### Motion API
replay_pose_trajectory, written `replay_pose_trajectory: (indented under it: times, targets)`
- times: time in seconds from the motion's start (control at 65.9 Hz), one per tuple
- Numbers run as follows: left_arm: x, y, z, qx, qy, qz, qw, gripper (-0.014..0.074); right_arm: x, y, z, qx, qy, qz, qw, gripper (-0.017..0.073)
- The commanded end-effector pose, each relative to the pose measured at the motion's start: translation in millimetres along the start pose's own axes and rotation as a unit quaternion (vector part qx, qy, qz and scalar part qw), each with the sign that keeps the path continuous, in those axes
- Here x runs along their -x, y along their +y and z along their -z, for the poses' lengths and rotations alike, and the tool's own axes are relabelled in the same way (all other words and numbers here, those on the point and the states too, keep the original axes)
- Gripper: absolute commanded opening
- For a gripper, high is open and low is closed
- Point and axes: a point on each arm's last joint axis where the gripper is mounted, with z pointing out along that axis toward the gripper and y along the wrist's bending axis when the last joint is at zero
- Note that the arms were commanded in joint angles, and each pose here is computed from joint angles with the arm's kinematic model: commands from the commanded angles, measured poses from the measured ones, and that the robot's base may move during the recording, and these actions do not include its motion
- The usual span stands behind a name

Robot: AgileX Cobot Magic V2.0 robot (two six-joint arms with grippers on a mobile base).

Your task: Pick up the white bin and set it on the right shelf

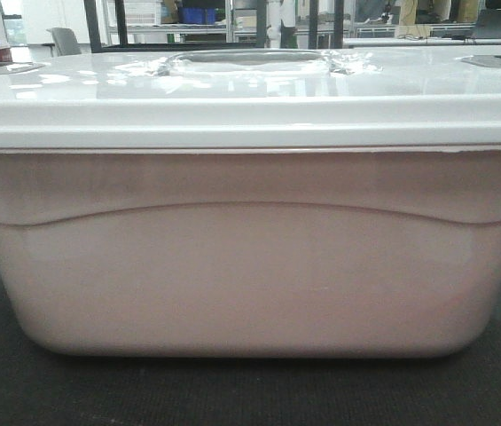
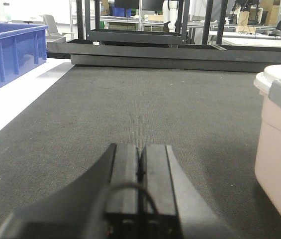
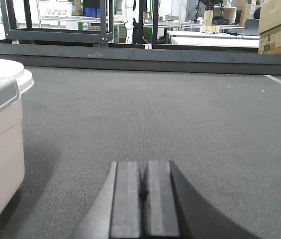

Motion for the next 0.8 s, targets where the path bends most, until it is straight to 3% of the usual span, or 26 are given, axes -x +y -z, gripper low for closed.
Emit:
replay_pose_trajectory:
  times: [0.0,0.425,0.531,0.683,0.79]
  targets:
    - [9,0.2,1,0.001,-0.05,0.001,0.999,-0.0126,10,0.0,2,-0.001,-0.055,0.005,0.998,0.0039]
    - [10,0.2,1,0.001,-0.052,0.001,0.999,-0.0126,10,0.0,2,-0.001,-0.055,0.005,0.998,0.0039]
    - [15,0.4,2,0.002,-0.079,0.001,0.997,-0.0126,13,0.0,2,-0.001,-0.07,0.005,0.998,0.0039]
    - [35,0.6,5,0.001,-0.094,0.001,0.996,-0.0126,39,0.7,7,0.0,-0.113,0.005,0.994,0.0039]
    - [55,0.7,8,0.001,-0.087,-0.003,0.996,-0.0126,65,1.3,13,-0.002,-0.098,0.013,0.995,0.0039]
